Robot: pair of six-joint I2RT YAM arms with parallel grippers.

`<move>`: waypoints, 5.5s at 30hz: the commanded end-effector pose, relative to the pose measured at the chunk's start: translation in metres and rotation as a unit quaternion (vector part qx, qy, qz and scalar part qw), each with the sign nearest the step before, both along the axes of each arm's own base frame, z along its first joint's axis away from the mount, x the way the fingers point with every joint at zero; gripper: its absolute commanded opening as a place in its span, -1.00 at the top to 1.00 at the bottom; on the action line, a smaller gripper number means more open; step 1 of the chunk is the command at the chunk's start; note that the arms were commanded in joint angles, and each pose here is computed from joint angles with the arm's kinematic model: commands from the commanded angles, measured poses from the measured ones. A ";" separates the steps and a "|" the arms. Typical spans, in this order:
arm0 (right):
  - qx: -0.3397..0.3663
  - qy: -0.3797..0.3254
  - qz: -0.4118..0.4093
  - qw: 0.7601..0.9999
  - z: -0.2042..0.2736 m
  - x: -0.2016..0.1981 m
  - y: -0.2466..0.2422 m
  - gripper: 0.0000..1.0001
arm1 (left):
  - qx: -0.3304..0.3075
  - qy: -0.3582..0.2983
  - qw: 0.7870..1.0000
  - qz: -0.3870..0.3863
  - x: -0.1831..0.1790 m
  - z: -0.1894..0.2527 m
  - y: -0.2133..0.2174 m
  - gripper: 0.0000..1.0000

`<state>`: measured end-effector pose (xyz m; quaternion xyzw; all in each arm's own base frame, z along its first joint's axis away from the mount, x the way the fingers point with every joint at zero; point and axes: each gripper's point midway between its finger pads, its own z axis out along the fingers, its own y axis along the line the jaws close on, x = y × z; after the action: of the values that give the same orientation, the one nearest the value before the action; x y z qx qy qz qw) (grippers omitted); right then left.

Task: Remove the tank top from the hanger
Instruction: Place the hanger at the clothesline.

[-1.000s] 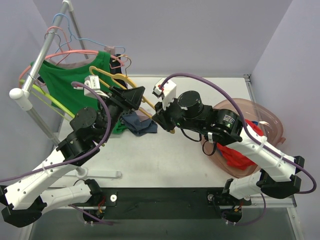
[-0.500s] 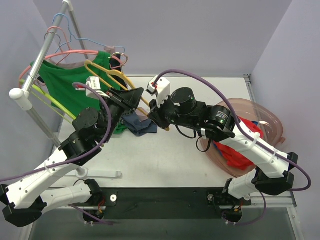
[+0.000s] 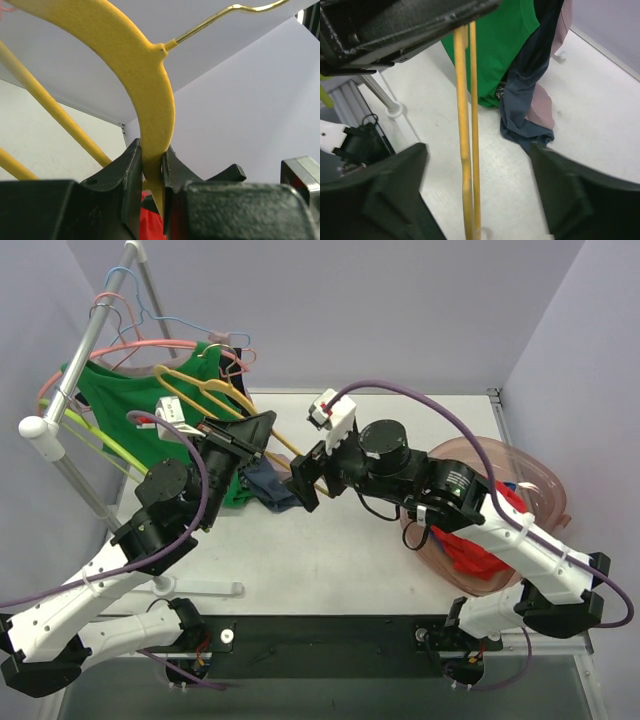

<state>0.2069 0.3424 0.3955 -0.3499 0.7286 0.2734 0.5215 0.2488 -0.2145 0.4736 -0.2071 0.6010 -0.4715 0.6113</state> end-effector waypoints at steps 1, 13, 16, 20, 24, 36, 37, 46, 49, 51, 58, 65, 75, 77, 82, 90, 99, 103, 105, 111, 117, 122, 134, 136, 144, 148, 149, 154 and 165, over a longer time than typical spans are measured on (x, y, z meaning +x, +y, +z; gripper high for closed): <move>0.065 -0.021 -0.020 0.997 0.031 -0.008 -0.021 -1.00 | -0.062 -0.020 0.997 0.042 -0.002 0.036 0.030 1.00; 0.115 -0.044 -0.076 0.990 0.048 -0.027 -0.096 -1.00 | -0.076 0.001 0.990 0.122 0.013 0.040 0.088 1.00; 0.119 -0.048 -0.084 0.988 0.048 -0.030 -0.108 -1.00 | -0.071 0.002 0.989 0.132 0.017 0.039 0.095 1.00; 0.122 -0.050 -0.094 0.987 0.046 -0.031 -0.118 -1.00 | -0.069 0.009 0.985 0.160 0.017 0.039 0.114 1.00; 0.121 -0.047 -0.090 0.987 0.045 -0.033 -0.117 -1.00 | -0.080 0.000 0.979 0.189 0.012 0.046 0.135 1.00; 0.116 -0.040 -0.081 0.989 0.047 -0.035 -0.114 -1.00 | -0.075 0.008 0.972 0.223 0.014 0.047 0.158 1.00; 0.115 -0.042 -0.082 0.989 0.047 -0.035 -0.114 -1.00 | -0.074 0.011 0.973 0.220 0.016 0.043 0.156 1.00; 0.087 -0.102 0.057 0.989 0.087 -0.045 -0.059 -0.76 | -0.075 0.015 0.982 0.175 0.014 0.039 0.141 1.00; 0.077 -0.110 0.079 0.988 0.094 -0.035 -0.032 -0.65 | -0.080 0.018 0.982 0.170 0.011 0.034 0.141 1.00; 0.061 -0.105 0.086 0.989 0.086 -0.024 -0.012 -0.56 | -0.084 0.021 0.983 0.163 0.010 0.031 0.139 1.00; 0.068 -0.078 0.120 0.987 0.074 -0.002 0.031 -0.26 | -0.093 0.020 0.985 0.143 0.010 0.033 0.131 1.00; 0.078 -0.050 0.130 0.987 0.061 0.015 0.056 0.11 | -0.098 0.015 0.985 0.142 0.008 0.034 0.132 1.00; 0.110 -0.056 0.149 0.981 0.068 0.015 0.071 1.00 | -0.106 0.005 0.985 0.132 0.000 0.033 0.133 1.00; 0.114 -0.065 0.151 0.980 0.072 0.015 0.072 1.00 | -0.107 0.000 0.986 0.126 -0.003 0.034 0.132 1.00; 0.124 -0.098 0.151 0.976 0.082 0.012 0.068 1.00 | -0.108 -0.009 0.988 0.109 -0.011 0.036 0.130 0.92; 0.144 -0.121 0.129 0.974 0.096 0.015 0.060 1.00 | -0.105 -0.012 0.990 0.089 -0.017 0.034 0.125 0.39; 0.150 -0.126 0.097 0.976 0.100 0.027 0.056 1.00 | -0.098 -0.022 0.993 0.054 -0.027 0.037 0.116 -0.11; 0.142 -0.126 0.113 0.975 0.099 0.027 0.064 1.00 | -0.082 -0.027 0.996 0.007 -0.036 0.038 0.101 -0.35; 0.133 -0.122 0.116 0.977 0.094 0.029 0.069 1.00 | -0.073 -0.028 0.997 -0.006 -0.039 0.037 0.097 -0.50; 0.115 -0.116 0.122 0.979 0.081 0.030 0.081 1.00 | -0.066 -0.047 0.996 -0.037 -0.059 0.049 0.094 -0.94; 0.098 -0.110 0.136 0.980 0.072 0.025 0.097 1.00 | -0.069 -0.079 0.993 -0.054 -0.079 0.072 0.097 -0.94; 0.083 -0.112 0.153 0.978 0.064 0.016 0.111 1.00 | -0.094 -0.098 0.989 -0.055 -0.088 0.078 0.103 -0.95; 0.056 -0.091 0.167 0.980 0.040 0.014 0.140 1.00 | -0.077 -0.116 0.988 -0.066 -0.094 0.079 0.101 -0.95; 0.052 -0.086 0.166 0.981 0.033 0.013 0.142 1.00 | -0.067 -0.119 0.989 -0.060 -0.094 0.079 0.102 -0.95; 0.061 -0.060 0.135 0.987 0.022 0.010 0.128 0.29 | 0.026 -0.127 0.991 -0.024 -0.077 0.070 0.101 -0.95; 0.076 -0.058 0.130 0.987 0.027 -0.003 0.102 -0.22 | 0.089 -0.111 0.990 -0.024 -0.065 0.061 0.095 -0.95; 0.063 -0.049 0.131 0.988 0.011 -0.007 0.099 -0.36 | 0.103 -0.103 0.989 -0.024 -0.060 0.058 0.092 -0.95; 0.056 -0.047 0.128 0.989 0.005 -0.026 0.065 -0.81 | 0.153 -0.101 0.983 -0.005 -0.056 0.054 0.098 -0.95; 0.056 -0.012 0.108 0.992 -0.021 -0.055 0.013 -0.99 | 0.297 -0.043 0.953 0.035 -0.006 0.046 0.098 -0.95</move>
<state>0.1594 0.3638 0.3702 -0.4153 0.6641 0.3560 0.5097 0.2215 -0.1226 0.5378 -0.0348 0.6436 -0.3345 0.6875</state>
